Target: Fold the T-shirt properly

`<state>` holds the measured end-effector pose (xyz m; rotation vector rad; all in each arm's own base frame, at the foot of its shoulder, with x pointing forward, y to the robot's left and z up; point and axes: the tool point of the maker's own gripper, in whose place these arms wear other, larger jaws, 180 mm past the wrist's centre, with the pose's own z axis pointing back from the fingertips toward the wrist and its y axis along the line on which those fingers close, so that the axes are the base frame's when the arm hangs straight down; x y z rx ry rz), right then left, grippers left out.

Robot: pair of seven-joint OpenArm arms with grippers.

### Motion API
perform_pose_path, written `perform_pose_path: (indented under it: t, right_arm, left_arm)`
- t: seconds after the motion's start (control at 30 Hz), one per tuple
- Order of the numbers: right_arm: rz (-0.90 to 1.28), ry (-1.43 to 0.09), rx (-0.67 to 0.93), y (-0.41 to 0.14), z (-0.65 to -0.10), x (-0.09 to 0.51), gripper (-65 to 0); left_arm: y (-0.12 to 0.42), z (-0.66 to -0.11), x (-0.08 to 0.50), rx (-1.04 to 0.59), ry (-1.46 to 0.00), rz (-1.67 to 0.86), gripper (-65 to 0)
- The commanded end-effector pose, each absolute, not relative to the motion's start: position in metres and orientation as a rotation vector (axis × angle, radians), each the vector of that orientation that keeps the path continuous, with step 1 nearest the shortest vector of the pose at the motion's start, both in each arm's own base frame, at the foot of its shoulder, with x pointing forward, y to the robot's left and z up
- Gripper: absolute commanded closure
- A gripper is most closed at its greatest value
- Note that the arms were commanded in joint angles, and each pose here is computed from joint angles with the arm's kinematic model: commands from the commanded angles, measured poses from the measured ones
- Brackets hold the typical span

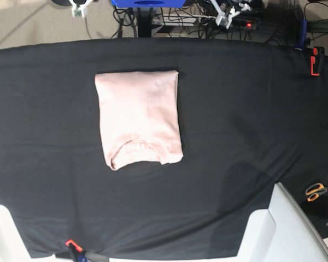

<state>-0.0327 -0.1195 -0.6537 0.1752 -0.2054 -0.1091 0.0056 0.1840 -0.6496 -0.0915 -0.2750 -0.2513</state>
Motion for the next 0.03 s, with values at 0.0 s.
perform_pose_path:
  t: [0.0]
  right_arm:
    - [-0.107,-0.212,0.174,-0.1220,-0.6532,-0.0327,0.0]
  left_arm:
    - [0.1868,-0.6488,0.0056,-0.089,-0.281,-0.251,0.0]
